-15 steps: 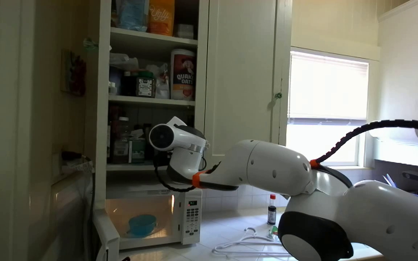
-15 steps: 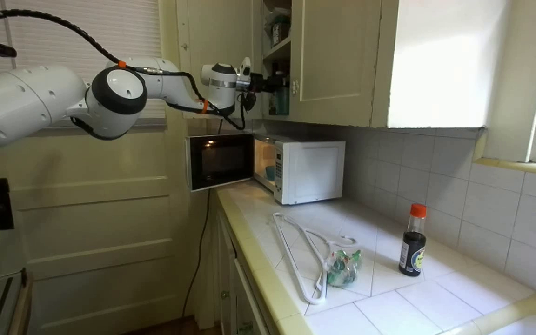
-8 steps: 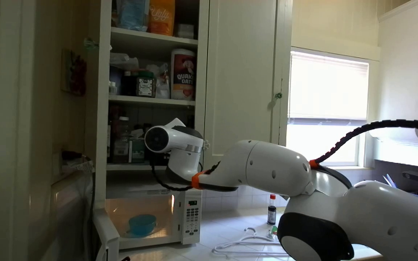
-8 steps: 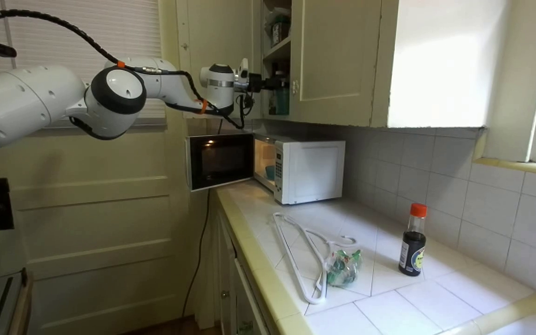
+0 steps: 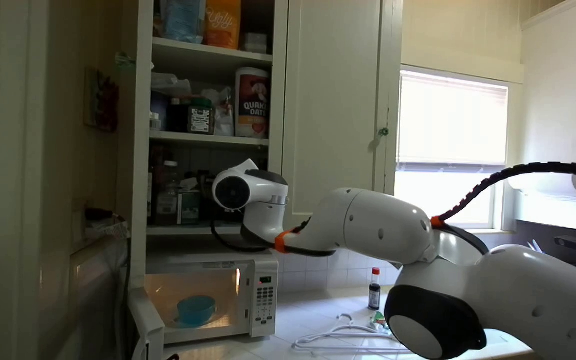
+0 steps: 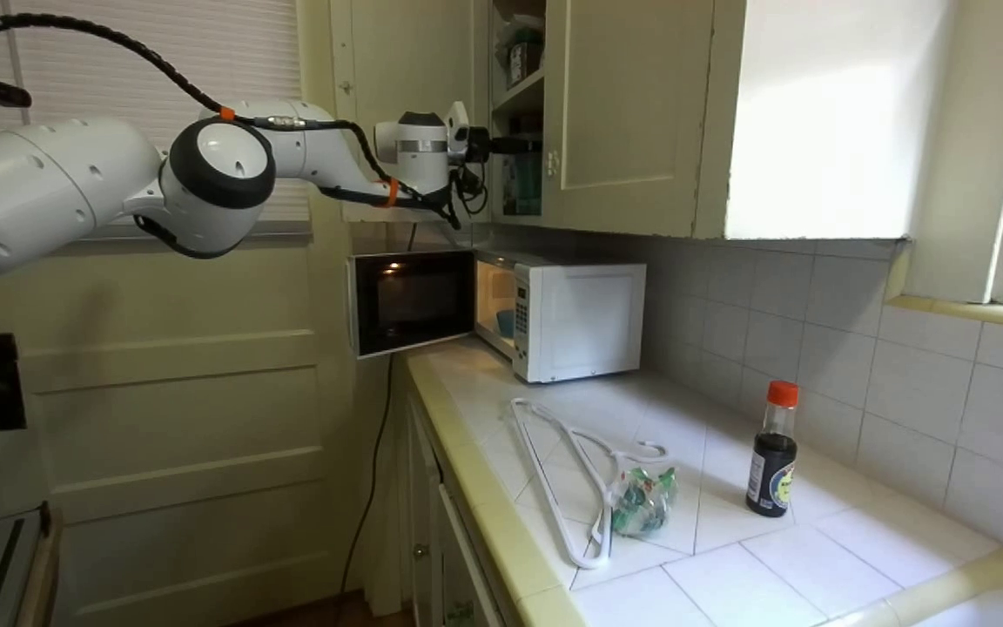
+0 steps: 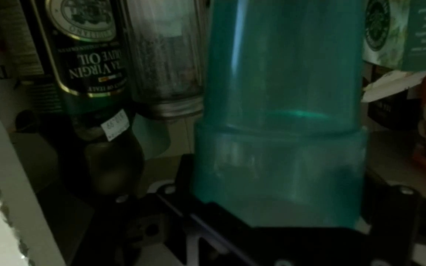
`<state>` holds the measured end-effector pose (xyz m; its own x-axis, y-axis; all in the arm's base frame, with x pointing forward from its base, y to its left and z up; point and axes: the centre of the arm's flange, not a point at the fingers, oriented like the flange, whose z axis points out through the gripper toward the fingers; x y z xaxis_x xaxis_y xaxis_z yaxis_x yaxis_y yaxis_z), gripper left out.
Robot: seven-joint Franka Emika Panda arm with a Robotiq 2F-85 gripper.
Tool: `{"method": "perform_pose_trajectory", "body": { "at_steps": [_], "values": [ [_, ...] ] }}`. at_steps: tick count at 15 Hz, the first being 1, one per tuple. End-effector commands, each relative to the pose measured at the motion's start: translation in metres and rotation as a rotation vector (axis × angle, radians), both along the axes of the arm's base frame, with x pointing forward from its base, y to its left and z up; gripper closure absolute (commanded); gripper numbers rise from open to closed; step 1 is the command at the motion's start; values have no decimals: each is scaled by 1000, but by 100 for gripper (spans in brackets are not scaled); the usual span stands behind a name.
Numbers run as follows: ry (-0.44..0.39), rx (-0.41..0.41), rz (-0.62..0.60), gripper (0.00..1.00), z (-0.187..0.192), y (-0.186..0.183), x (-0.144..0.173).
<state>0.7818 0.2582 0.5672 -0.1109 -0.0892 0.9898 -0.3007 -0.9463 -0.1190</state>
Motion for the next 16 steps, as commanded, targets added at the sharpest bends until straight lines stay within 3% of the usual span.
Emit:
{"method": "perform_pose_trajectory", "body": {
  "at_steps": [1,10,11,16],
  "values": [
    [4,16,5,29,17,3,71],
    [96,-27,-5,29,-6,2,82],
    [99,-33,-6,1,-6,3,82],
    [110,-73,-17,0,-6,4,82]
  ]
}}
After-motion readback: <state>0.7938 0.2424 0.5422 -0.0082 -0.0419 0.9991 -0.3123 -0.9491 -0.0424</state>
